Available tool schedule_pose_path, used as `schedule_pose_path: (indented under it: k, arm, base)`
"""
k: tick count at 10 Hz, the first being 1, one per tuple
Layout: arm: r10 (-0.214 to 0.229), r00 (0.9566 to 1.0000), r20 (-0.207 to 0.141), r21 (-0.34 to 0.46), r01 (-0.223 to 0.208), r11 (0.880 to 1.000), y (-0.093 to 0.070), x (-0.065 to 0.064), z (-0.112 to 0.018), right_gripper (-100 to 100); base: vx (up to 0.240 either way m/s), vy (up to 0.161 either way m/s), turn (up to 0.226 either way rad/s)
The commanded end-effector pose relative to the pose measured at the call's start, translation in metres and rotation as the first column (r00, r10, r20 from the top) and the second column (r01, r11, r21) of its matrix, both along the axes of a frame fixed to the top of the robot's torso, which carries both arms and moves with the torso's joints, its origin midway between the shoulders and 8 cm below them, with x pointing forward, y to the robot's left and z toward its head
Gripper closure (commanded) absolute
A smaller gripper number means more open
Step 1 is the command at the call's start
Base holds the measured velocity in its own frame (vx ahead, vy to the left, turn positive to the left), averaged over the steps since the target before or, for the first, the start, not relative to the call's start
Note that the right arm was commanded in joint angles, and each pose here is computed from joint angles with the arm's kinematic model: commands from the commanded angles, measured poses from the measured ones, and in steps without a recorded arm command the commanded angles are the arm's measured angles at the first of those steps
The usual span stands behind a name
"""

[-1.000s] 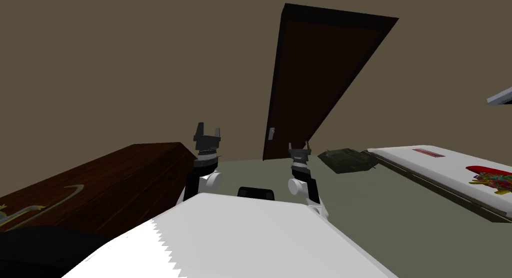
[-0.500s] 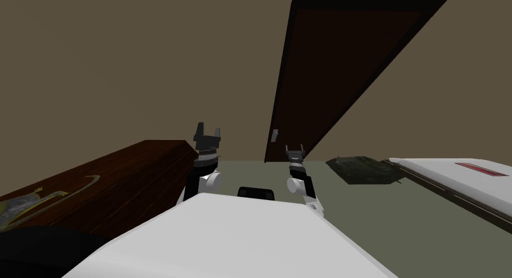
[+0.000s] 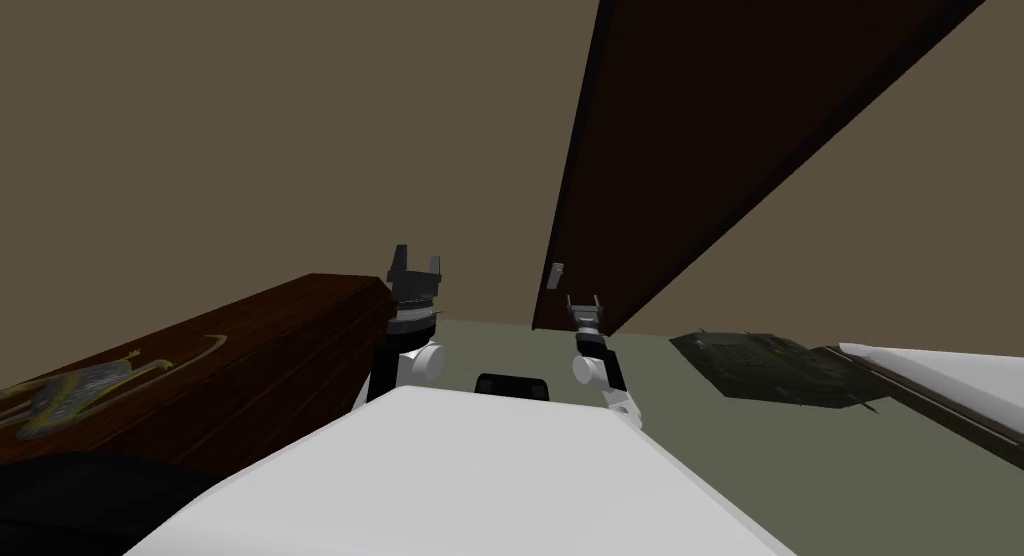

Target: Pull the door open

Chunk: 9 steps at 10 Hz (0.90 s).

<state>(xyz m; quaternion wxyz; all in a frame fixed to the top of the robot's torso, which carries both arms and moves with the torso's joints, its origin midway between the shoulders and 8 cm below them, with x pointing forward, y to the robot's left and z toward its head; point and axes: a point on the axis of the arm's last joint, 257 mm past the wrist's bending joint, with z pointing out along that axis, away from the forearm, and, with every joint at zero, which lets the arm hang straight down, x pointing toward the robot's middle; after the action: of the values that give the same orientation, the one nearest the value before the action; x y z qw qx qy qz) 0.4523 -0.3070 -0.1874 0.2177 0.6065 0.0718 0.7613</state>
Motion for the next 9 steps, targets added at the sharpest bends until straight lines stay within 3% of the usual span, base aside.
schedule_pose_path:
  k: [1, 4, 9]
  arm:
    - [0.018, 0.9995, -0.027, 0.066, -0.016, 0.998, -0.002, 0.006, -0.016, -100]
    - [0.044, 0.9965, -0.071, 0.171, -0.031, 0.985, -0.007, 0.012, -0.043, -100]
    - [0.072, 0.9893, -0.127, 0.311, -0.029, 0.95, -0.014, 0.017, -0.079, -100]
  base:
    - [0.09, -0.057, 0.149]
    - [0.084, -0.063, 0.129]
    - [0.077, -0.059, 0.117]
